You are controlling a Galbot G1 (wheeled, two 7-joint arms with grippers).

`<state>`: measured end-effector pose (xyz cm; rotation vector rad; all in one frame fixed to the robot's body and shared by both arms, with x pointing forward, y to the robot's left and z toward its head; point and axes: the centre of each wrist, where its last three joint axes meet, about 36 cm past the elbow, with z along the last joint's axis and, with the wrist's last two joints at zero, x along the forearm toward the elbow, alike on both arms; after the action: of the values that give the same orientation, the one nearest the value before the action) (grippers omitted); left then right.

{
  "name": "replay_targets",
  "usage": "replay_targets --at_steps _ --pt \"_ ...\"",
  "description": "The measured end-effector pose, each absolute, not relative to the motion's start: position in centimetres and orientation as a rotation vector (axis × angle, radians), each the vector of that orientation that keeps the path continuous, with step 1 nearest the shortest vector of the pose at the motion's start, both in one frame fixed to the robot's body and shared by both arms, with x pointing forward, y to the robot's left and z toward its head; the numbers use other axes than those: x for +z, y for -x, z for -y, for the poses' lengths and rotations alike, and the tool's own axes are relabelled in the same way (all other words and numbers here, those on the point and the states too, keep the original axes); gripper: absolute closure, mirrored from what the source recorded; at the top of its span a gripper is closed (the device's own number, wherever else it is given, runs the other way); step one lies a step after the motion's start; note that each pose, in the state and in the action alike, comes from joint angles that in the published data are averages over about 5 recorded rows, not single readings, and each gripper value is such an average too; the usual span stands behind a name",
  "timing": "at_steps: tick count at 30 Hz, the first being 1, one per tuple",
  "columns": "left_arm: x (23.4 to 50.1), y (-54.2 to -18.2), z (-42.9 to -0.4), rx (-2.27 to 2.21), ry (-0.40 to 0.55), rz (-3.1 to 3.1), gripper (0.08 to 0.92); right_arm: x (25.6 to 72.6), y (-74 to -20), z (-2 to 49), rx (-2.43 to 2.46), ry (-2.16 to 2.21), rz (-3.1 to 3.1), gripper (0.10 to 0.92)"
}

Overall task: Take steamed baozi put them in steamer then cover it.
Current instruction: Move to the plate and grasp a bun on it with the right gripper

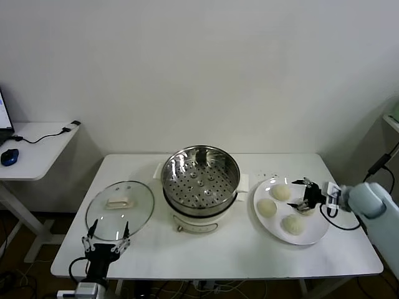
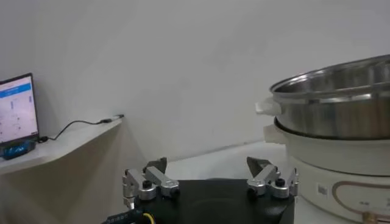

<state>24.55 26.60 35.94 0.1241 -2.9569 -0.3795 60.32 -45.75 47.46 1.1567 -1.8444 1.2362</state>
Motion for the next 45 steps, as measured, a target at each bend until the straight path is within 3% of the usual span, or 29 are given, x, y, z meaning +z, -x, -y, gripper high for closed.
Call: replay_targets --at_steps 18,39,45 --pt "35.7 -24.9 -26.8 -0.395 -0.119 2.936 0.177 47.8 -69.9 41.9 1.309 -1.207 1.453 0.2" --pt "35.4 -25.0 -27.4 -0.43 -0.117 2.913 0.177 44.9 -72.3 38.4 1.303 -1.233 1.325 0.203" --pt "35.3 -24.8 -27.5 -0.433 -0.119 2.907 0.177 44.7 -72.5 38.2 1.298 -1.238 1.318 0.263"
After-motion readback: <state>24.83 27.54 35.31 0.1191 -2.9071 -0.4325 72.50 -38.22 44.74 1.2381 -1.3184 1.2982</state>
